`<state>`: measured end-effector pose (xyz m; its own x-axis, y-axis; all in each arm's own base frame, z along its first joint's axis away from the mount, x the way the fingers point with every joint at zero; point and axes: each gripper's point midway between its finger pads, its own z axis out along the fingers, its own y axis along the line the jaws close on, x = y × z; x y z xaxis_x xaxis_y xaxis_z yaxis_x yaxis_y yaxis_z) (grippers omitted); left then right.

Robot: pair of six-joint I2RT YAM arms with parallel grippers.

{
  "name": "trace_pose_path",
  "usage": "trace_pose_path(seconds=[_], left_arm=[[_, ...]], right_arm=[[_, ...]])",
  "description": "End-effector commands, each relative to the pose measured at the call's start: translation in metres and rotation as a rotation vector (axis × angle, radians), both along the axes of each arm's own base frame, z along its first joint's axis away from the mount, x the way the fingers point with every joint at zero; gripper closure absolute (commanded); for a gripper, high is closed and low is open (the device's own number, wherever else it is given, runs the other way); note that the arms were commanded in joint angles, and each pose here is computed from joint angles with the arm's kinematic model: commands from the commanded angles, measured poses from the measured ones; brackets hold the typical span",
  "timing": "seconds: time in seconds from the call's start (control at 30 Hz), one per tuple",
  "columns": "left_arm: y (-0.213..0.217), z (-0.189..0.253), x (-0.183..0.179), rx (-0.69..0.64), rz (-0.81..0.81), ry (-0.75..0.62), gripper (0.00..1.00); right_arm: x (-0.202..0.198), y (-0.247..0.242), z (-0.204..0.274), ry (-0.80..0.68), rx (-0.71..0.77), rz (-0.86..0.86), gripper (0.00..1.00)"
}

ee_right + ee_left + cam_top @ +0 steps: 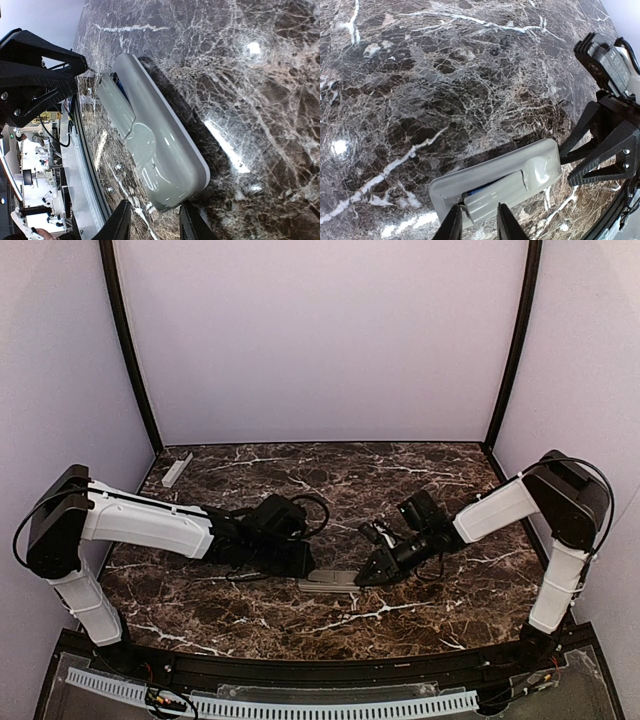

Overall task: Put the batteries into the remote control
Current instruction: Adjust the remote control without the battery cover.

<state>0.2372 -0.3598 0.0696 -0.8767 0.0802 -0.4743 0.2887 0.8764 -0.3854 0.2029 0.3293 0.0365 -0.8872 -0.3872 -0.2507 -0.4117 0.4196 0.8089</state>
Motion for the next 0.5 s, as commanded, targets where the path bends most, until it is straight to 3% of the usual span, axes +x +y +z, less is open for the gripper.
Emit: trace_pose_path(seconds=[0.0, 0.47], left_arm=[[0.011, 0.006, 0.002, 0.031, 0.053, -0.011, 0.74], [0.019, -0.004, -0.002, 0.069, 0.072, 0.016, 0.74]], right_arm=[[-0.008, 0.005, -0.001, 0.008, 0.019, 0.023, 0.68], [-0.016, 0.010, -0.004, 0.028, 0.027, 0.042, 0.69]])
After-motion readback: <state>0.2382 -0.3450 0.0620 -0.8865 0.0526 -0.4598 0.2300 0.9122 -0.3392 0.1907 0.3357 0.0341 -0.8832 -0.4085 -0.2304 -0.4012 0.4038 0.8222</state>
